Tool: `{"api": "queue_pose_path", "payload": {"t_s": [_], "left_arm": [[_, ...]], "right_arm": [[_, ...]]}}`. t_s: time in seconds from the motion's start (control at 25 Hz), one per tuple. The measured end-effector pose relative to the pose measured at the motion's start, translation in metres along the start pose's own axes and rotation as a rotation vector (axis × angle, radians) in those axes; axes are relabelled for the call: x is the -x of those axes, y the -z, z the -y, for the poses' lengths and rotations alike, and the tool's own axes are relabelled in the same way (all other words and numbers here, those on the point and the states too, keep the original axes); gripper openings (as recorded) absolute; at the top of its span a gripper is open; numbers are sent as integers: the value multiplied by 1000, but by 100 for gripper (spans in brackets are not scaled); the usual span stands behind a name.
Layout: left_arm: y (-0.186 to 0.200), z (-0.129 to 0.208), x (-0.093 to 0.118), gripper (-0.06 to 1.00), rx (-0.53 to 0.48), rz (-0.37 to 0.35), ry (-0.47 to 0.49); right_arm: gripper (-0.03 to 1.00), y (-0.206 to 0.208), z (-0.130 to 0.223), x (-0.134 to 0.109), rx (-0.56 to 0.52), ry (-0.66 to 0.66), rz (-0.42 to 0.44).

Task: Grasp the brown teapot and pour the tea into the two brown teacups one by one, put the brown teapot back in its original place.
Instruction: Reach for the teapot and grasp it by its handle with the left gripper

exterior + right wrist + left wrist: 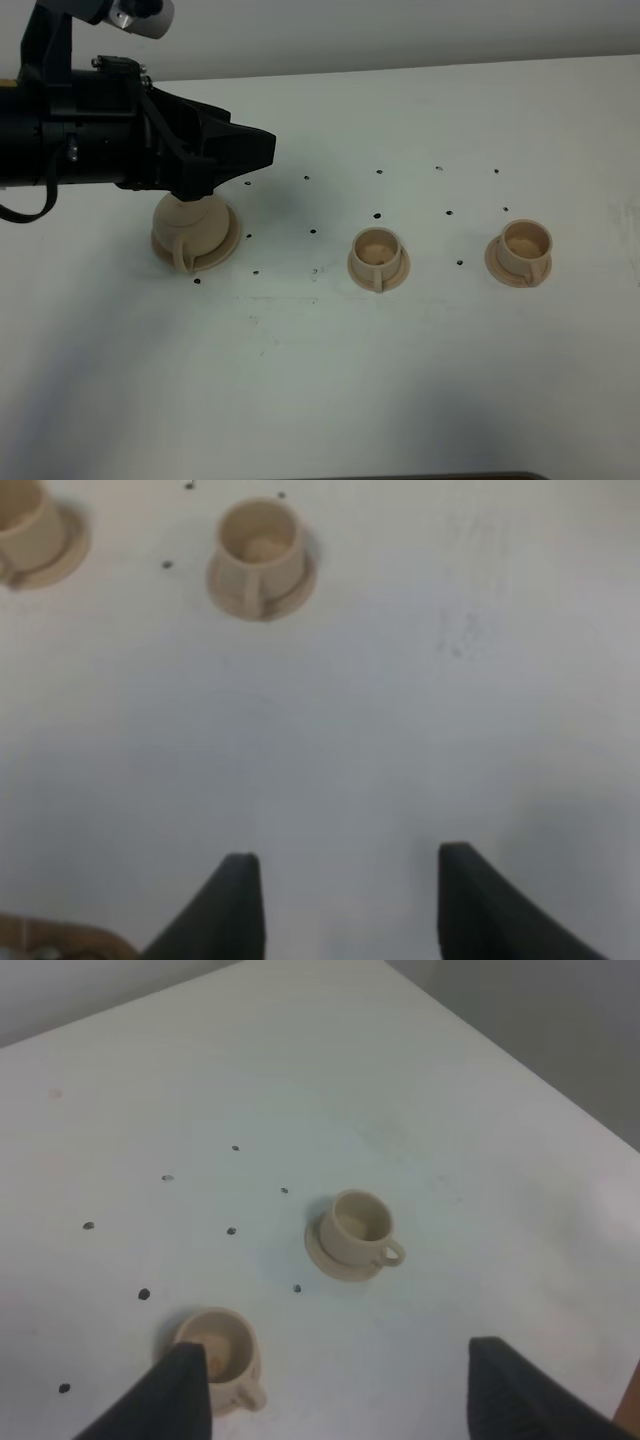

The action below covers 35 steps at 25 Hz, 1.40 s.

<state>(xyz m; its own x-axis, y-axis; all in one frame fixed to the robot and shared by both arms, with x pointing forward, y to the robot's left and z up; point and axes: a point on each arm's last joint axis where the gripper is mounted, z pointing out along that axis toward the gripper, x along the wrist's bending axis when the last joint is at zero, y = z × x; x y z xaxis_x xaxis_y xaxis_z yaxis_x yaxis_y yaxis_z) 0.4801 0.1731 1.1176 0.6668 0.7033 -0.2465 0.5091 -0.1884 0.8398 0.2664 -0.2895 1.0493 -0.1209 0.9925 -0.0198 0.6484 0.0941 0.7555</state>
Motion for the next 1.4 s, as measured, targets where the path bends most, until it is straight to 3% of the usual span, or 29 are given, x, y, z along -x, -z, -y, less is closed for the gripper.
{"api": "queue_pose_path", "payload": {"t_s": [0.2, 0.48, 1.4], "left_arm": [[0, 0, -1, 57, 2, -9, -6], [0, 0, -1, 57, 5, -15, -9], [0, 0, -1, 57, -6, -15, -21]], "right_arm": [[31, 12, 8, -2, 98, -29, 65], [23, 26, 19, -6, 214, -14, 84], [20, 27, 20, -8, 224, -24, 77]]}}
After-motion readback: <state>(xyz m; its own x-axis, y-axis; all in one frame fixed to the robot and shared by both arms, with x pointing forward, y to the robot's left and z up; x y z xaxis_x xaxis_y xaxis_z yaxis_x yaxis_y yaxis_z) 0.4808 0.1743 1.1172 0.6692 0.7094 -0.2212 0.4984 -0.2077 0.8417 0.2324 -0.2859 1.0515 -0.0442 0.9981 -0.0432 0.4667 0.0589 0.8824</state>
